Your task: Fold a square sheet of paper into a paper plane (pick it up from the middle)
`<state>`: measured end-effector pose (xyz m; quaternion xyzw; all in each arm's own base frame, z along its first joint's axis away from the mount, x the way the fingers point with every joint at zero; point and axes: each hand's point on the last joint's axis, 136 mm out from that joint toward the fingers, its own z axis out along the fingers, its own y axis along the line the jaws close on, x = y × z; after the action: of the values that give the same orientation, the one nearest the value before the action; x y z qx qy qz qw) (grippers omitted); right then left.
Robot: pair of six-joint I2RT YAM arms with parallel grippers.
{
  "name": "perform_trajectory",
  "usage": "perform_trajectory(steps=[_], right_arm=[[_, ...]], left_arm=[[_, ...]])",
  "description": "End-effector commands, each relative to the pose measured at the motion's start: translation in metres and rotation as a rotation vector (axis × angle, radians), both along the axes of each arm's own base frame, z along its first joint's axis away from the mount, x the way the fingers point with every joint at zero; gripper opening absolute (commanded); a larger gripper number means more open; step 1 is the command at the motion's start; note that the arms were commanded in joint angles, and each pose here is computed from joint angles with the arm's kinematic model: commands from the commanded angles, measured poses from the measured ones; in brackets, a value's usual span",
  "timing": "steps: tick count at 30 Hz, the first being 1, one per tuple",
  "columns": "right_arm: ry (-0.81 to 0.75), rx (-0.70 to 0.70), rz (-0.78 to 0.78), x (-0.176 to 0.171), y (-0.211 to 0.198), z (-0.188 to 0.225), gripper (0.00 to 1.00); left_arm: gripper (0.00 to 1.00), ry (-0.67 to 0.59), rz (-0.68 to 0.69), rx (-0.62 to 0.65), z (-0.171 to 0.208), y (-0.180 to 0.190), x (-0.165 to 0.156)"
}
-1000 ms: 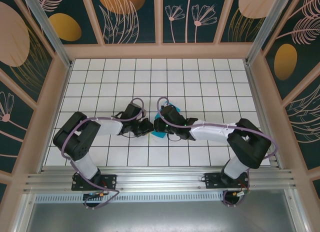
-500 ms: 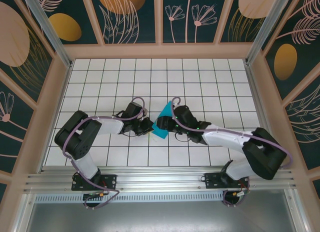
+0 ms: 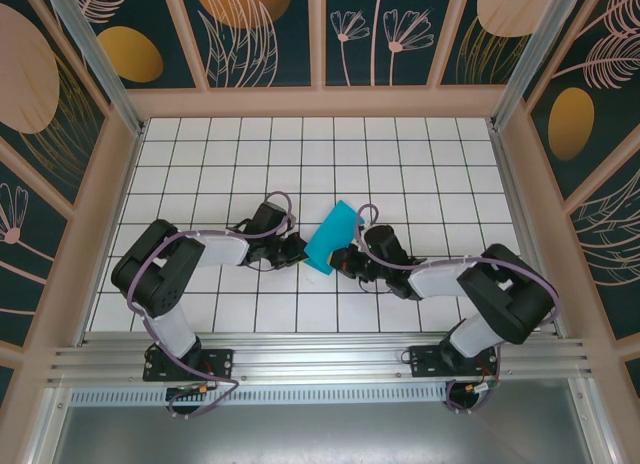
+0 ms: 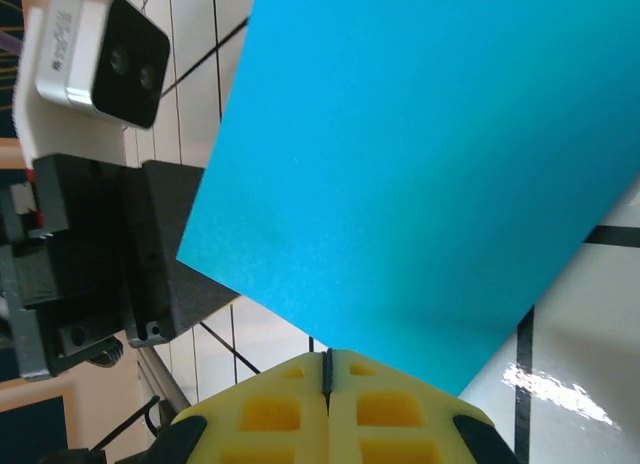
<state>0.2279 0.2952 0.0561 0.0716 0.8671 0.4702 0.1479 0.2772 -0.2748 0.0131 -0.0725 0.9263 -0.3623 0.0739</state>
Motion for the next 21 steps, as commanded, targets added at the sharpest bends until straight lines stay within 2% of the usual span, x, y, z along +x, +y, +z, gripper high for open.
perform_trajectory(steps=[1,8,14,18,21], right_arm=[[0.007,0.060,0.037,-0.001,0.016,0.008,0.00],[0.086,-0.020,0.027,-0.009,0.009,-0.027,0.00],[0.174,-0.152,-0.015,-0.013,-0.007,-0.062,0.00],[0.180,-0.258,-0.024,-0.009,-0.010,-0.062,0.00],[0.139,-0.278,-0.019,-0.003,-0.008,-0.048,0.00]], left_arm=[[0.15,0.021,-0.002,0.063,-0.014,0.008,-0.003],[0.15,0.024,-0.007,0.064,-0.015,0.008,-0.004],[0.15,0.029,-0.007,0.067,-0.017,0.008,-0.004],[0.15,0.026,-0.008,0.069,-0.016,0.009,-0.005],[0.15,0.026,-0.010,0.063,-0.015,0.008,-0.005]])
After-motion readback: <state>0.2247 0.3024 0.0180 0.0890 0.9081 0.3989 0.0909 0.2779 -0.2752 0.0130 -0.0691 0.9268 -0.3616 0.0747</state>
